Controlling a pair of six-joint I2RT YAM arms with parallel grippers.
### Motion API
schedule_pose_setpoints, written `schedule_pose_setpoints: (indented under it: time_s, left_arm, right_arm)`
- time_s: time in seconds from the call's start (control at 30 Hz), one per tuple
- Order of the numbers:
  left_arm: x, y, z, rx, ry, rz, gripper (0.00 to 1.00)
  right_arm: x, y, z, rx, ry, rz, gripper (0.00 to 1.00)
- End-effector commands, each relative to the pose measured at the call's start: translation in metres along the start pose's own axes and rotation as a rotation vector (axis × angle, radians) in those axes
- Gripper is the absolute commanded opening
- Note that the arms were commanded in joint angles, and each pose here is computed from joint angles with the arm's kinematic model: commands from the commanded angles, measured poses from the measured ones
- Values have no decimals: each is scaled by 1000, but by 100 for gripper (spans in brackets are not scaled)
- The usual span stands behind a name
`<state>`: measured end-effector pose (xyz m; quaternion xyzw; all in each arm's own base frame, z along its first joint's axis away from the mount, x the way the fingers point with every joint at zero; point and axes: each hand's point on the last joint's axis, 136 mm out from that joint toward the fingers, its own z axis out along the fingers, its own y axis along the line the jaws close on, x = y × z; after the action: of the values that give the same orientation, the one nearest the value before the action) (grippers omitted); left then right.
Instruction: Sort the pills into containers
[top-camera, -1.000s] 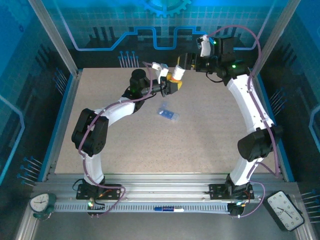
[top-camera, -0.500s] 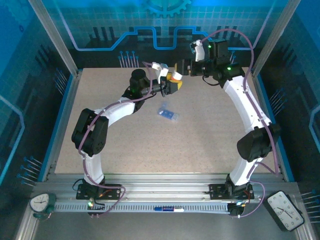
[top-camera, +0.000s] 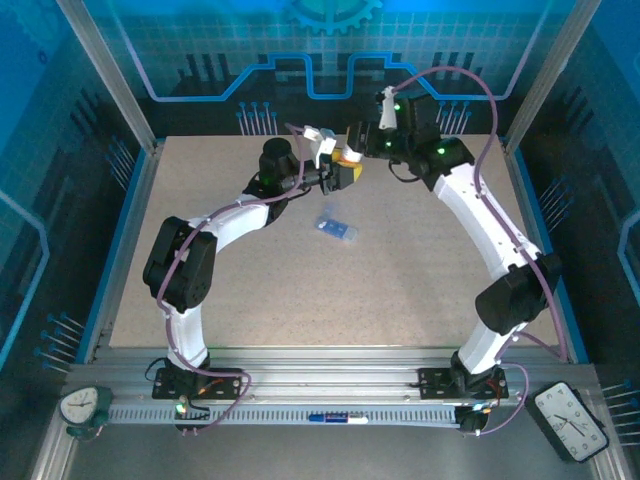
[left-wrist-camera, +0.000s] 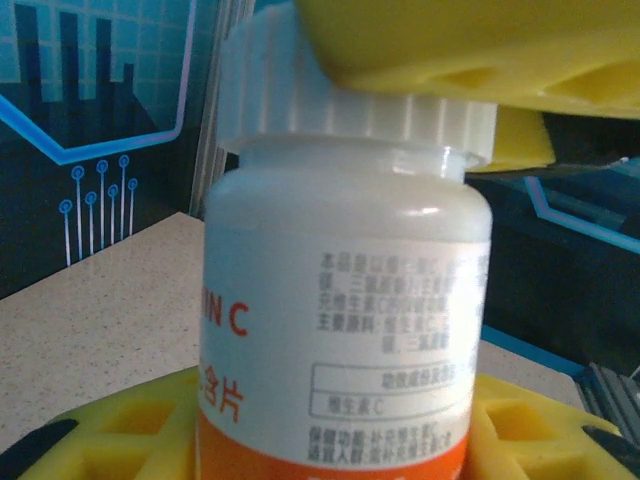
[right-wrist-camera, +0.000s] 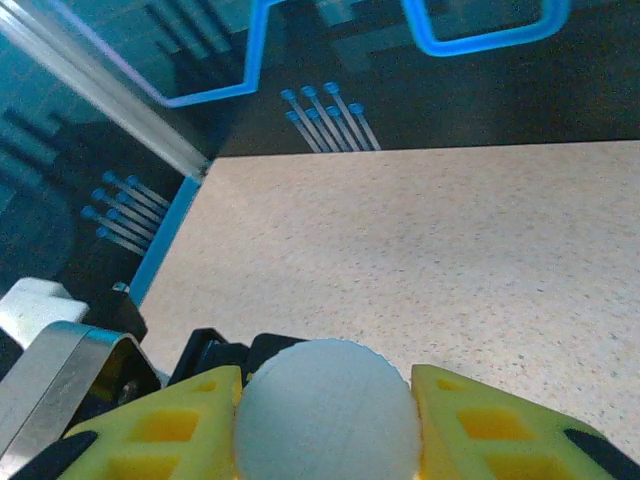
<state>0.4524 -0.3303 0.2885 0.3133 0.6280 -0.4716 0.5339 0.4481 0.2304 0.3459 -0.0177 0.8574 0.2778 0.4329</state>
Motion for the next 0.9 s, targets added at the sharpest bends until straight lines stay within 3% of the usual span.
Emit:
schedule_pose_setpoints:
  time_s: [0.0, 0.2, 0.37, 0.53, 0.7, 0.87]
  left_arm:
    - [-36, -11, 2, 17, -104, 84, 0]
    - [-33, -11, 2, 15, -100, 81, 0]
    - [-31, -10, 3, 19, -97, 82, 0]
    - [-30, -10, 5, 31, -95, 75, 0]
    - [-29, -12, 6, 44, -89, 71, 0]
    - [-29, -13, 6, 54, -86, 69, 0]
  right_arm:
    - [56, -4, 11, 127, 93, 103, 33]
    - [44, 1, 9, 102, 55, 151, 39]
    - [20, 1, -2, -10, 66, 145, 62]
    - [-9, -5, -21, -114, -3, 96, 77]
    - [-27, -5, -28, -249, -55, 48, 80]
    - [-33, 0, -20, -328, -28, -2, 80]
